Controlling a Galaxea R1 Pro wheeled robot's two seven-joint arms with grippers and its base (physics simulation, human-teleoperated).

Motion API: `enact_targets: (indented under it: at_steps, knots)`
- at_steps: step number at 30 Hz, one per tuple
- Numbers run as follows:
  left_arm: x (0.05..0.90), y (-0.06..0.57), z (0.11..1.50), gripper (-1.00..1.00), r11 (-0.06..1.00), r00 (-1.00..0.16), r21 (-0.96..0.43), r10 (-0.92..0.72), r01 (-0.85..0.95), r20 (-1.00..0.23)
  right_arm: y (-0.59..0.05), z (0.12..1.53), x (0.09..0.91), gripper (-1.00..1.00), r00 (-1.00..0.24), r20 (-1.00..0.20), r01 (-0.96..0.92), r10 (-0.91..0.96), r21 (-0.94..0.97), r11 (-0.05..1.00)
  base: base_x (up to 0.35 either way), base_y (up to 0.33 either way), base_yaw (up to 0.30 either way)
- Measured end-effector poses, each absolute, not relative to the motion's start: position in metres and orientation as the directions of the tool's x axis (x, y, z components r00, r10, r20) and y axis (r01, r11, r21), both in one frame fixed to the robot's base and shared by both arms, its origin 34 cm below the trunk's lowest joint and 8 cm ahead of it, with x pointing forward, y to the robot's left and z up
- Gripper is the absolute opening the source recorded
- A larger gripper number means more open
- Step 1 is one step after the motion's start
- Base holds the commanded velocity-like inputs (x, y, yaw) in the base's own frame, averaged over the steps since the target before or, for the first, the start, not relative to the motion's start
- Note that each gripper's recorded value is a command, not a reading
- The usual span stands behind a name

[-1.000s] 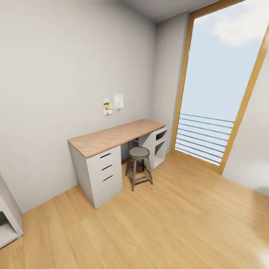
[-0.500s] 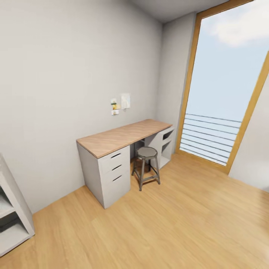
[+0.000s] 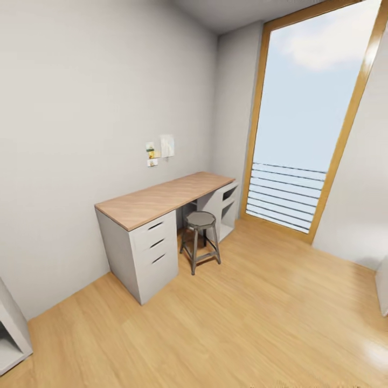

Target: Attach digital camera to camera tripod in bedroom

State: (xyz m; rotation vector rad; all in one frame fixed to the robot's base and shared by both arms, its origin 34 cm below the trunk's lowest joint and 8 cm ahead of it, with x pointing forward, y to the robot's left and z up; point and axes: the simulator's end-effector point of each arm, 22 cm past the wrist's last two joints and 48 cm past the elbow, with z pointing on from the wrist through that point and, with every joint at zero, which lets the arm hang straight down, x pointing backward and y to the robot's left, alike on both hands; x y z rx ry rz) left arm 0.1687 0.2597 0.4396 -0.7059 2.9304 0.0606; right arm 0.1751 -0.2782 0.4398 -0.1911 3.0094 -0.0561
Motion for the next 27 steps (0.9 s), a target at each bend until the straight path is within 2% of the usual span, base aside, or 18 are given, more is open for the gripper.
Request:
enact_targets:
  at_steps: [27]
  knots:
    - [0.1682,0.2589,0.4396,1.00,0.890,-0.883,0.008,-0.450,-0.455,-0.131,-0.2807,0.4399,0.1751,1.00,-0.984,-0.122,-0.121,-0.126,-0.048,0.991,0.000,0.001,-0.250]
